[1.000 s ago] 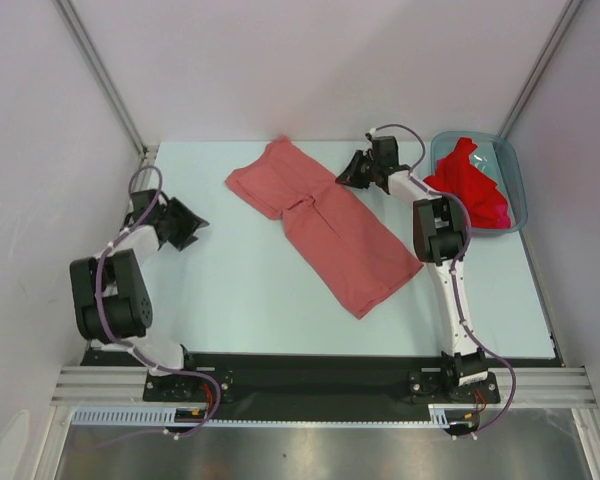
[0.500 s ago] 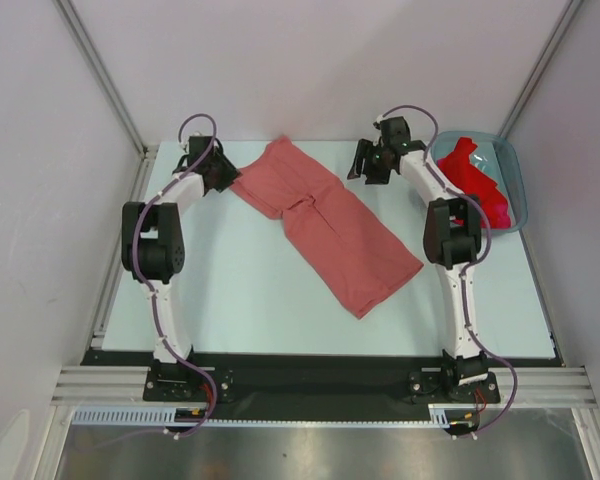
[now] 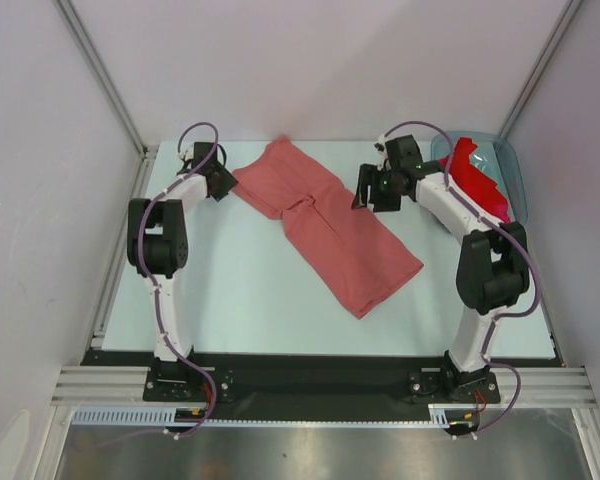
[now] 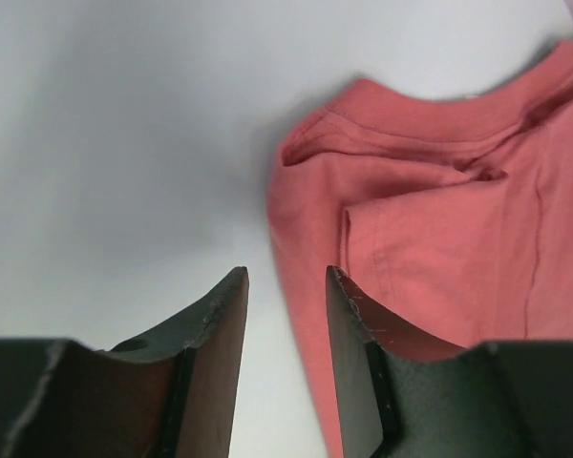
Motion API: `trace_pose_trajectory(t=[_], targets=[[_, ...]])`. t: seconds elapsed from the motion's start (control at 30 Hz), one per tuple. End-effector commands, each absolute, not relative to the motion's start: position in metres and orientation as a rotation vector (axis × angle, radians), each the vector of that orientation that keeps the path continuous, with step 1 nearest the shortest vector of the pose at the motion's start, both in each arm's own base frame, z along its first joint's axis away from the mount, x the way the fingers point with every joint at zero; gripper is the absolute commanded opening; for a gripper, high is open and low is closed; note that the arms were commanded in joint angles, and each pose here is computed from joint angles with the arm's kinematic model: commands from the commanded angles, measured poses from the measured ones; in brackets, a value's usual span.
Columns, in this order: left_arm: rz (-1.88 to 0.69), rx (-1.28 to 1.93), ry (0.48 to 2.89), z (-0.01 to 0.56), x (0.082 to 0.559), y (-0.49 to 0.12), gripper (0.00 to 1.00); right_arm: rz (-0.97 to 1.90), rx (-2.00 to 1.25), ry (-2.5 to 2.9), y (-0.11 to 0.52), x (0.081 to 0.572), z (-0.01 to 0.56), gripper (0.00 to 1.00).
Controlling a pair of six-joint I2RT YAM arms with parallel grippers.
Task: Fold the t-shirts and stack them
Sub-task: Fold the tshirt
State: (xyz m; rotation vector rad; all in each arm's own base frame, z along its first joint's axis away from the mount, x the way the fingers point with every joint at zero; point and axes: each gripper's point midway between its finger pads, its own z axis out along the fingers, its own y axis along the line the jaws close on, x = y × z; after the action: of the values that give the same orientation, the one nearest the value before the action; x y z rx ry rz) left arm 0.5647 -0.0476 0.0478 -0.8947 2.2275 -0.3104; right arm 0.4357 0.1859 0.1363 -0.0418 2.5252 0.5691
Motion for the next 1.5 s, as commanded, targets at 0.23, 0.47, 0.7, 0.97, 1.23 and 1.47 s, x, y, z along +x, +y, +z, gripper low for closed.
trace_pose_trajectory(t=[0.23,0.47,0.7,0.97,1.23,1.47], targets=[[-0.317,-0.968,2.192,0.032,0.598,-0.023,0.45,0.652,-0.342,2.624,0.238,0.314,0.130,0.77],[-0.493,-0.970,2.154,0.030,0.631,-0.027,0.14,0.629,-0.332,2.715,0.232,0.263,0.105,0.77],[-0.555,-0.988,2.061,0.041,0.655,-0.022,0.00,0.529,-0.187,2.746,0.215,0.251,0.100,0.77],[-0.532,-0.920,1.970,0.092,0.696,0.025,0.58,0.461,0.038,2.711,0.179,0.274,0.116,0.79],[-0.392,-0.784,2.130,0.134,0.610,-0.007,0.95,0.329,0.280,2.739,0.108,0.313,0.122,0.80],[-0.497,-0.577,2.274,0.155,0.457,-0.112,0.74,0.387,0.538,2.708,0.063,0.325,0.108,0.79]])
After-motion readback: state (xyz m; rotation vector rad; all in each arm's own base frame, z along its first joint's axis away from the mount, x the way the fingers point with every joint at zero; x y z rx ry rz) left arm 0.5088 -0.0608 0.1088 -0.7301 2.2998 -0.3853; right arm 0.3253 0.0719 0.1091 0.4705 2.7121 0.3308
